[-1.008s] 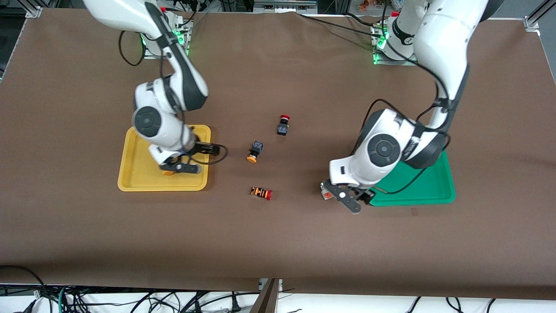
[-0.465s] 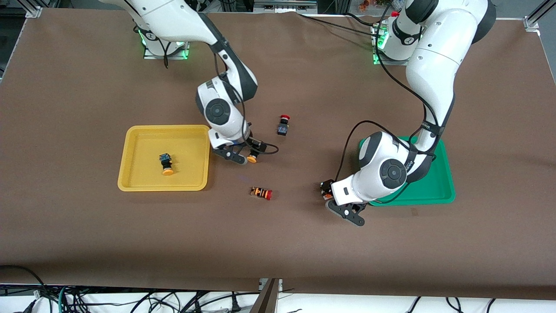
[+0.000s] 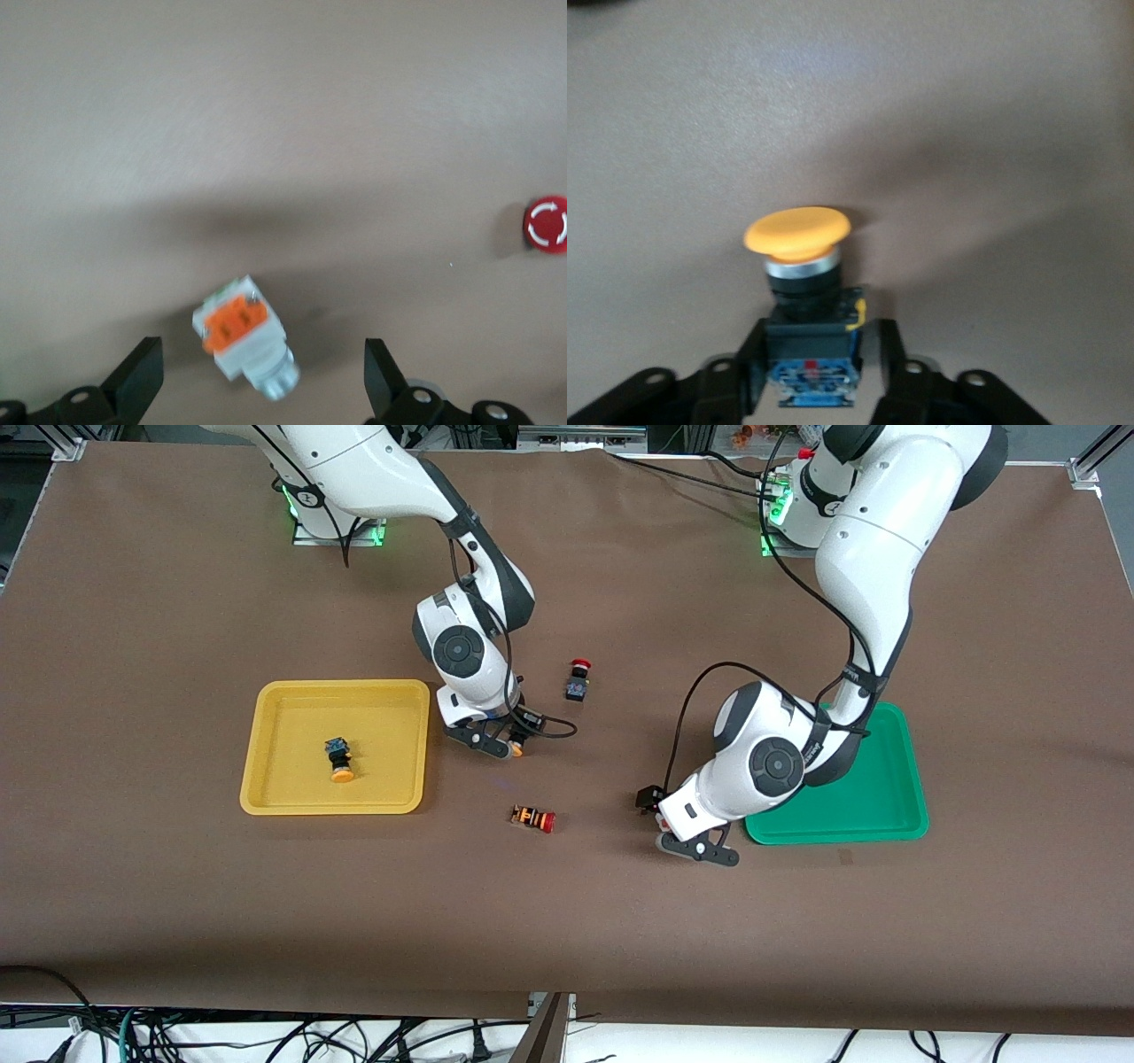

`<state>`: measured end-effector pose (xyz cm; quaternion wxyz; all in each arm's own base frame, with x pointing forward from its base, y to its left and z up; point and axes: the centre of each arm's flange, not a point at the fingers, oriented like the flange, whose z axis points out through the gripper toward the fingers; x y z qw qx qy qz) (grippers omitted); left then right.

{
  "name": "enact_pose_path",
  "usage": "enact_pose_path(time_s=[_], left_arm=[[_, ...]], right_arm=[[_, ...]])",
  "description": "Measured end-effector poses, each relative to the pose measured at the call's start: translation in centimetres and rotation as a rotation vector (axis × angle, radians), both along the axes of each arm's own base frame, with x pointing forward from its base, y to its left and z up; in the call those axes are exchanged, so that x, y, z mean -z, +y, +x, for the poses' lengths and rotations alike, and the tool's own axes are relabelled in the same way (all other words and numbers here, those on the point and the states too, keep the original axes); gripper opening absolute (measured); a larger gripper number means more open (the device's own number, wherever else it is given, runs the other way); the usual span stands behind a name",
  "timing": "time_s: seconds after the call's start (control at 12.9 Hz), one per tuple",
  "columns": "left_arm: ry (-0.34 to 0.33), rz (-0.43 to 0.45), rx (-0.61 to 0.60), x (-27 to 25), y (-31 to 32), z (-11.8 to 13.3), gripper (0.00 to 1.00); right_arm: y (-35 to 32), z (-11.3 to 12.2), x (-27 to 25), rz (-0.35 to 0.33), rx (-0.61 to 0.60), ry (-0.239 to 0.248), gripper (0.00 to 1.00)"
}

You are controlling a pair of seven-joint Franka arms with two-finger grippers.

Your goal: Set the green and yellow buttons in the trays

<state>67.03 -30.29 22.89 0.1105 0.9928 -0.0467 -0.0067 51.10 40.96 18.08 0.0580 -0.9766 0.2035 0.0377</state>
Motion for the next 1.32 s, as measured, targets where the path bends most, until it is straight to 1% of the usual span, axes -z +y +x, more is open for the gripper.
enact_pose_path(time_s=[0.08,0.16,0.23,0.31,0.47,0.54,0.62,0.7,0.78,0.85,0.93,1.01,1.09,1.24,1.32], left_arm=[[0.000,0.031,-0.061,-1.1,-0.2,-0.7,1.00],[-0.018,0.093,-0.073,-1.3,-0.7,-1.5,1.00],[-0.043,0.159,-0.060,-0.3,-1.4,-2.4,1.00],[-0.065,0.188,-0.060,1.3,-2.0,-3.1,1.00],[-0.068,0.188,-0.082,4.2,-2.5,-3.7,1.00],[-0.069,0.178,-0.102,5.2,-2.4,-3.7,1.00],[-0.088,0.154,-0.119,5.7,-2.3,-3.4,1.00],[-0.117,0.127,-0.131,5.8,-2.2,-3.0,1.00],[-0.132,0.113,-0.138,5.8,-2.2,-2.7,1.00],[-0.136,0.109,-0.140,5.8,-2.1,-2.7,0.93],[-0.135,0.109,-0.139,5.9,-2.2,-2.8,0.93],[-0.129,0.112,-0.138,6.2,-2.2,-3.0,0.85],[-0.125,0.115,-0.137,6.4,-2.1,-3.1,0.72],[-0.130,0.107,-0.132,6.0,-2.6,-3.2,0.49],[-0.131,0.109,-0.128,5.7,-2.6,-3.2,0.45]], right_arm=[[-0.2,0.2,-0.2,-0.003,-0.011,0.003,0.41],[-0.7,0.7,-0.8,-0.017,-0.034,0.017,0.41],[-2.0,1.7,-1.9,-0.037,-0.070,0.034,0.41],[-4.3,3.1,-3.5,-0.059,-0.123,0.049,0.41],[-10.4,5.9,-6.9,-0.094,-0.229,0.086,0.41],[-13.7,7.0,-8.1,-0.104,-0.273,0.106,0.41],[-16.4,7.7,-8.6,-0.109,-0.304,0.118,0.41],[-18.4,7.9,-8.2,-0.113,-0.322,0.129,0.41],[-19.6,7.6,-7.2,-0.117,-0.328,0.145,0.41],[-20.0,7.2,-6.1,-0.123,-0.330,0.151,0.41],[-20.3,6.7,-4.7,-0.130,-0.329,0.144,0.41],[-20.5,6.2,-3.6,-0.138,-0.328,0.136,0.41],[-20.6,5.9,-2.9,-0.142,-0.327,0.134,0.48],[-20.4,6.0,-3.4,-0.138,-0.329,0.124,0.69],[-20.2,6.2,-4.2,-0.131,-0.334,0.115,0.81]])
